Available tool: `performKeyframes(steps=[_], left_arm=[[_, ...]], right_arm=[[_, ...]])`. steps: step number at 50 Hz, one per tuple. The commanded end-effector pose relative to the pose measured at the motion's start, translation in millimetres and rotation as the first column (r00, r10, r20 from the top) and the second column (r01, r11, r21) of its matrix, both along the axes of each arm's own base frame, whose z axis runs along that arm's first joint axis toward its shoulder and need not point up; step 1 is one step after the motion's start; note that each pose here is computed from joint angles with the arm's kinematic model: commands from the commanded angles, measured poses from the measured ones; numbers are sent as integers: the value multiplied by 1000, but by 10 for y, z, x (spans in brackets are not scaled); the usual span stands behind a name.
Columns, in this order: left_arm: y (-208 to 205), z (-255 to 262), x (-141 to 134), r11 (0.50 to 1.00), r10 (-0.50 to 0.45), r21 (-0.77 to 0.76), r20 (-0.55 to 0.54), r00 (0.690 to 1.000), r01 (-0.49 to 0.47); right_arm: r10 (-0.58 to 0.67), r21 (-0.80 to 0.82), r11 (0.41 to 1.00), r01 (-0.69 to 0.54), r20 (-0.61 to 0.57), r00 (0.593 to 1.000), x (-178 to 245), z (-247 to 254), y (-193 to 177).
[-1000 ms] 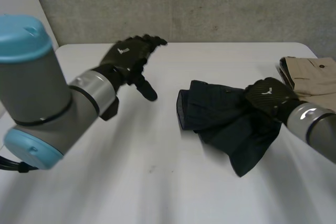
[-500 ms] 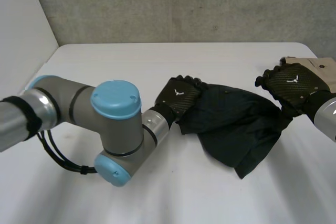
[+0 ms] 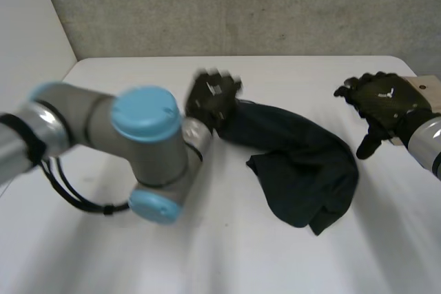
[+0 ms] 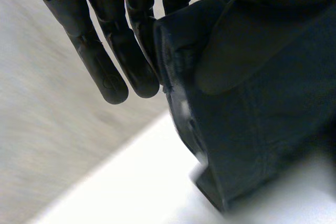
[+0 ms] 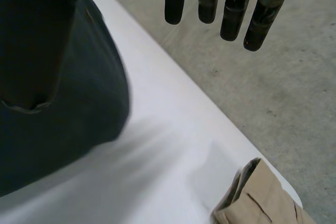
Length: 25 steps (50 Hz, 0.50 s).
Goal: Fold the laundry.
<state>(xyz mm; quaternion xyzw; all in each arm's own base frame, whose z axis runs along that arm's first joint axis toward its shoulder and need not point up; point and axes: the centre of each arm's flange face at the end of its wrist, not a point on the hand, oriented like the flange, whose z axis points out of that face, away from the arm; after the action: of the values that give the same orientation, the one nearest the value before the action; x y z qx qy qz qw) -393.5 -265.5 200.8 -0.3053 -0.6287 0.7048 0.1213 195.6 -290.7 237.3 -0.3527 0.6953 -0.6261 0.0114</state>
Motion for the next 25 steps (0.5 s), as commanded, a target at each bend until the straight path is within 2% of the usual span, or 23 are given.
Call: performKeyframes(steps=[1, 3, 6, 10, 11, 14, 15, 18, 19, 21, 22, 25], left_arm=[[-34, 1477, 367, 911, 90, -370, -250, 964, -181], [27, 1738, 447, 889, 70, -409, -317, 946, -203], [87, 1880, 485, 886, 43, -416, -368, 929, -206], [163, 1906, 444, 910, -15, -381, -422, 906, -162], [209, 1828, 375, 927, -49, -357, -418, 907, -114], [357, 1511, 170, 959, -115, -284, -358, 927, 10], [494, 1218, 24, 972, -167, -211, -294, 941, 106], [732, 754, -147, 965, -261, -78, -185, 947, 250], [857, 529, -192, 949, -313, 0, -130, 941, 316], [975, 295, -194, 926, -361, 94, -75, 930, 367], [1099, 109, -167, 895, -410, 180, -25, 912, 408], [1241, -33, -103, 856, -461, 270, 9, 888, 442]], right_arm=[[-45, 6, 999, 45, 233, 971, 17, 332, -200], [-50, 4, 999, 51, 257, 965, 14, 377, -233], [-48, -4, 999, 51, 263, 963, 16, 405, -248], [-45, -5, 999, 48, 264, 964, 29, 406, -241], [-45, -7, 999, 48, 264, 964, 29, 411, -240], [-48, -5, 999, 51, 262, 964, 27, 398, -244], [-50, -3, 999, 53, 262, 964, 22, 393, -246], [-58, 1, 998, 60, 256, 965, 15, 372, -241], [-61, 0, 998, 63, 255, 965, 12, 368, -242], [-66, 3, 998, 67, 252, 966, 12, 354, -244], [-66, 6, 998, 67, 250, 966, 13, 343, -247], [-67, 18, 998, 65, 240, 969, 20, 285, -271]])
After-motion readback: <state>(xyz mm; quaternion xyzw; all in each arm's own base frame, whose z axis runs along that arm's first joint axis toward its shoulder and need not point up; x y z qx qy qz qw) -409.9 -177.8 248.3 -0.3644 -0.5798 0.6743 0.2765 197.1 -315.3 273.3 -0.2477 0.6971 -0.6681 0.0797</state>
